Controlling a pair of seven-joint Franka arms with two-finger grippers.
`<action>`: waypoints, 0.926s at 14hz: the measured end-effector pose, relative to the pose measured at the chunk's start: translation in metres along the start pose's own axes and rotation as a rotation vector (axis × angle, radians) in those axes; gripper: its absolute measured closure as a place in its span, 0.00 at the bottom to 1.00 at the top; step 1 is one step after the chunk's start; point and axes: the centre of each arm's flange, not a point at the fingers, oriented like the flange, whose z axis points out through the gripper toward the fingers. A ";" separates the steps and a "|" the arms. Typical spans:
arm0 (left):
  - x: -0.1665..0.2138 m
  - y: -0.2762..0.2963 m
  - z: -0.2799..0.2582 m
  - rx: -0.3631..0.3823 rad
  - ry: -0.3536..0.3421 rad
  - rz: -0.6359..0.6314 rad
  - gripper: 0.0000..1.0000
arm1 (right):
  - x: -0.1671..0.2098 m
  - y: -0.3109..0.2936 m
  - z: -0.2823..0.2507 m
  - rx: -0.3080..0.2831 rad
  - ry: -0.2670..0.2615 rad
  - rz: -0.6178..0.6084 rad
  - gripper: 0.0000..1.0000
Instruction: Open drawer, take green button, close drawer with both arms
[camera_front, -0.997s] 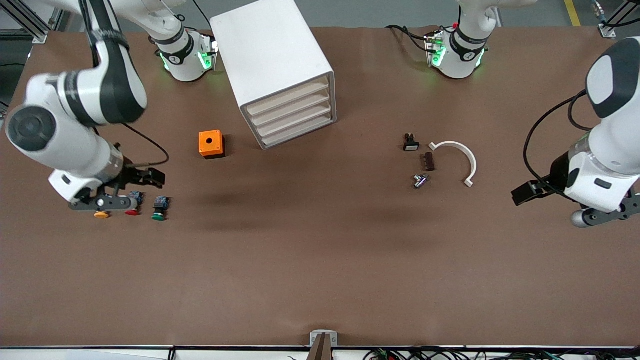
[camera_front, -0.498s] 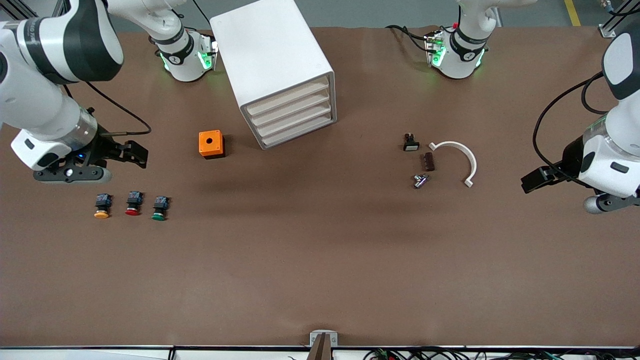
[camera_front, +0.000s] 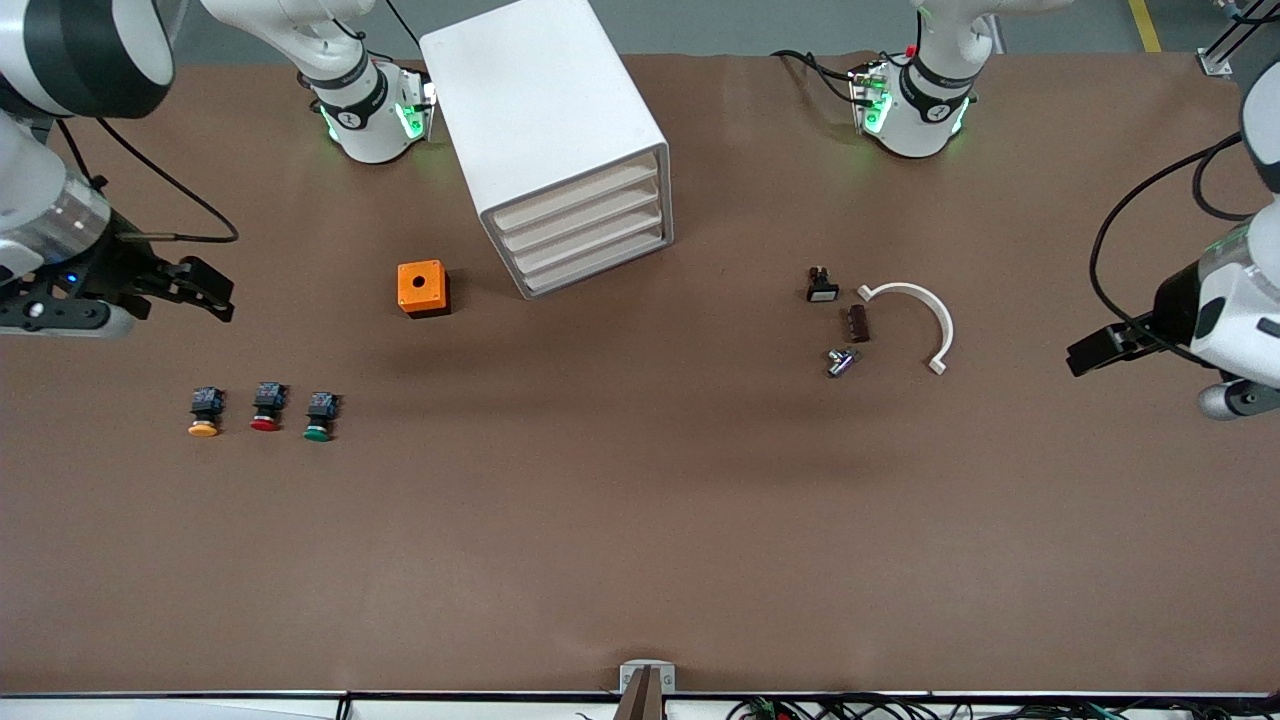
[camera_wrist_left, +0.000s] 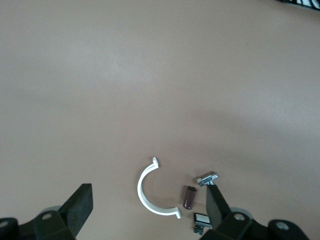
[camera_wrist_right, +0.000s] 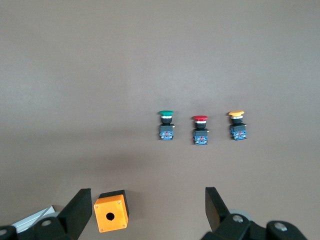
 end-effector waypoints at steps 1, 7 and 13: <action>-0.007 -0.003 -0.009 0.002 -0.004 0.015 0.00 | -0.001 0.003 -0.003 -0.002 0.005 0.004 0.00; -0.032 -0.006 -0.034 0.012 -0.029 0.032 0.00 | -0.001 0.001 -0.009 -0.003 0.019 0.000 0.00; -0.047 -0.019 -0.042 0.014 -0.024 0.094 0.00 | -0.004 0.001 -0.024 -0.004 0.023 -0.001 0.00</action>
